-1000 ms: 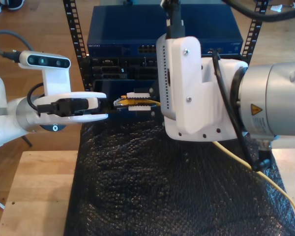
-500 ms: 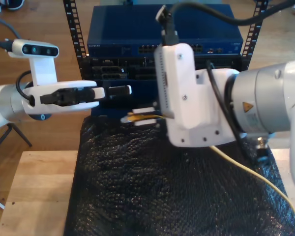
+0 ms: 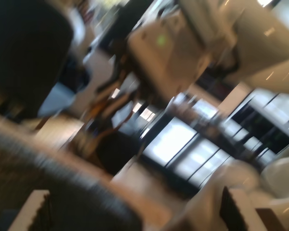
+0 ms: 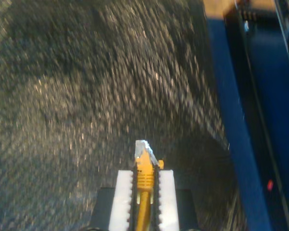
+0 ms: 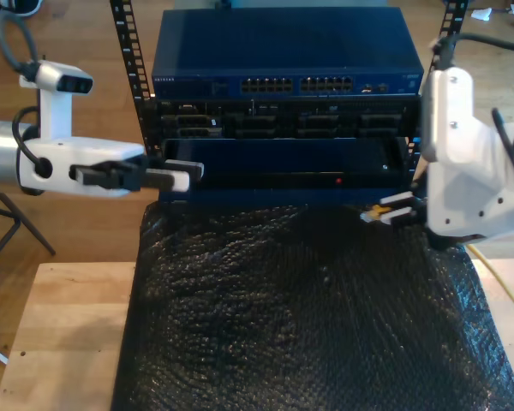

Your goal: Grab the cable and plug it in

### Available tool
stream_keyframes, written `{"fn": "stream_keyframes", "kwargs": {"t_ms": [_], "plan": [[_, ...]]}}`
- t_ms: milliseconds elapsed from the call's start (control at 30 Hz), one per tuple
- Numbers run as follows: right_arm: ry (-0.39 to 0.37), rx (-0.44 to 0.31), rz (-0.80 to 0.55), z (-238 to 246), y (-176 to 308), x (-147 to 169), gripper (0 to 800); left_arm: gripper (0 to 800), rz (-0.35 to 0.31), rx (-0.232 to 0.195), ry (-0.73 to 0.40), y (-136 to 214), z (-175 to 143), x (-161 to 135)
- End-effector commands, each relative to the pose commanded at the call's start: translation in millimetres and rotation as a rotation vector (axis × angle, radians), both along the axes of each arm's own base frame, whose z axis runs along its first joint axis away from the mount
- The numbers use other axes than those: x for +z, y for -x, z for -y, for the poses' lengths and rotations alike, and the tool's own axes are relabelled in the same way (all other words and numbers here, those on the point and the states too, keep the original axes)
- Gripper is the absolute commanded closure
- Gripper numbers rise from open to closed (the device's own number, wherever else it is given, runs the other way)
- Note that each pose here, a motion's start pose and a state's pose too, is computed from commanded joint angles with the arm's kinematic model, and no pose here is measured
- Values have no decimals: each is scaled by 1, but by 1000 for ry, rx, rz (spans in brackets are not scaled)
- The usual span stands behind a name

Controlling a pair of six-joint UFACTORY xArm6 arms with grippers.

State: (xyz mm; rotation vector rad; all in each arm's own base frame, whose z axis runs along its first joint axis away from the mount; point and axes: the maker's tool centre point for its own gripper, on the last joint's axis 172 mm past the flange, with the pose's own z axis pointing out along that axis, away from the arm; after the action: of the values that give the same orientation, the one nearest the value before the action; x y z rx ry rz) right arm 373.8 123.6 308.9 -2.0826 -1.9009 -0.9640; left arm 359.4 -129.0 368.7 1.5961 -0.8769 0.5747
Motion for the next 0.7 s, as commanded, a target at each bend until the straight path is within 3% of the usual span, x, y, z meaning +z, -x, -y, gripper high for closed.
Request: {"fn": "stream_keyframes", "kwargs": {"t_ms": [300, 500, 700], "plan": [[146, -31, -47, 31, -14, -28, 800, 0, 38, -18, -223, 11, -23, -27], [235, -85, -5, 55, -34, -33, 800, 0, 10, -73, -350, 31, -42, -51], [328, -140, 62, 78, -55, -33, 800, 0, 23, -126, -468, 50, -62, -62]]}}
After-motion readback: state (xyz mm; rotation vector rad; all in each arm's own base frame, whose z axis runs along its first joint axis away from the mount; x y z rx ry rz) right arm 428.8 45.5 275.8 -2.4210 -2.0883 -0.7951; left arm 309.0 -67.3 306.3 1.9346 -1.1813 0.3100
